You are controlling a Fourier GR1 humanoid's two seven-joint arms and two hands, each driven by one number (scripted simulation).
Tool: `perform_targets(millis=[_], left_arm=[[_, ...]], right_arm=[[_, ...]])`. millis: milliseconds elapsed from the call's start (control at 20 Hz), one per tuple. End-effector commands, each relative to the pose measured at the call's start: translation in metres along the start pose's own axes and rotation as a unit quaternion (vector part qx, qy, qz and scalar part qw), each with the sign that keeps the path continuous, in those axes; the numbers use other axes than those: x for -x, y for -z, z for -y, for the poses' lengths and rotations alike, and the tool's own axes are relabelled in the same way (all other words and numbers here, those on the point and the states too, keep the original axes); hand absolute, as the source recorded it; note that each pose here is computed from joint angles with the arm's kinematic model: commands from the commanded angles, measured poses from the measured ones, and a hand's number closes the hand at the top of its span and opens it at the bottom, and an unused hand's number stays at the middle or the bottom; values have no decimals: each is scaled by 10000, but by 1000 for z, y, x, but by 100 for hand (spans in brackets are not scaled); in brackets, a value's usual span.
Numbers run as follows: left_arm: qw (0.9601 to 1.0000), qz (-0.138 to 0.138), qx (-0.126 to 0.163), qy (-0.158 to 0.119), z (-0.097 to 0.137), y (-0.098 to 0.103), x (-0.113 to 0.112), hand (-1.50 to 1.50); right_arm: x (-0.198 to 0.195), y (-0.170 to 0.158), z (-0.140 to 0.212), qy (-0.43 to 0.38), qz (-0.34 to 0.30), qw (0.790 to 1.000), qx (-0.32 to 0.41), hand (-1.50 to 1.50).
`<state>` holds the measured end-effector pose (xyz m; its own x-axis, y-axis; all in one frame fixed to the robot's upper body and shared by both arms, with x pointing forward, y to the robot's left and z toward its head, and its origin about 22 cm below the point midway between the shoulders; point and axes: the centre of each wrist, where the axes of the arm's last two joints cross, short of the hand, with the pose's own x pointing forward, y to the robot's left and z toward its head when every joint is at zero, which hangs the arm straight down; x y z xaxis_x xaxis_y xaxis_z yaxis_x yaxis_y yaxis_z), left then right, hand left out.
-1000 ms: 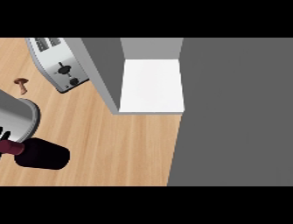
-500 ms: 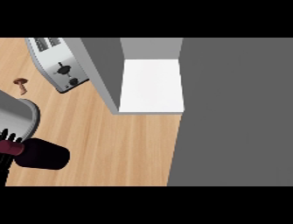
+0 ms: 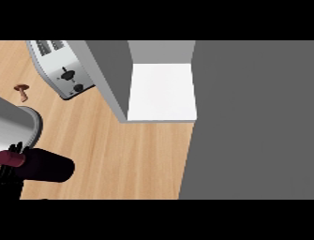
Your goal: Pick up the wine, place it into the cabinet and close the cabinet
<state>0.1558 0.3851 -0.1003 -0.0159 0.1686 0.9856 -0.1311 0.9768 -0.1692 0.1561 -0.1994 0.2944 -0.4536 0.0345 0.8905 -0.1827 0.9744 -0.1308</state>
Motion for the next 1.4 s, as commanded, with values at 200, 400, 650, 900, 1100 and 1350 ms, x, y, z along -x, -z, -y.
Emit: perform_targets(millis=[200,400,650,900,1100,1350], left_arm=[[9994,-161,95,-288,-3,10,28,-150],[9993,-84,241,-275,4,15,36,-150],[9992,5,286,-294,11,33,43,-150],[9970,122,103,-758,-3,38,36,150],[9966,77,690,-436,4,40,38,150],[9898,816,1112,370,28,40,46,150]], right_arm=[[-8,-31,3,280,-25,9992,-294,-150],[-5,-37,-6,349,-52,9991,-245,-150],[-9,-21,-10,267,-91,9990,-334,-150],[-11,-38,-1,404,-57,9990,-175,-150],[-12,-28,0,256,-123,9991,-312,-150],[-8,-17,3,307,-19,9993,-215,-150]])
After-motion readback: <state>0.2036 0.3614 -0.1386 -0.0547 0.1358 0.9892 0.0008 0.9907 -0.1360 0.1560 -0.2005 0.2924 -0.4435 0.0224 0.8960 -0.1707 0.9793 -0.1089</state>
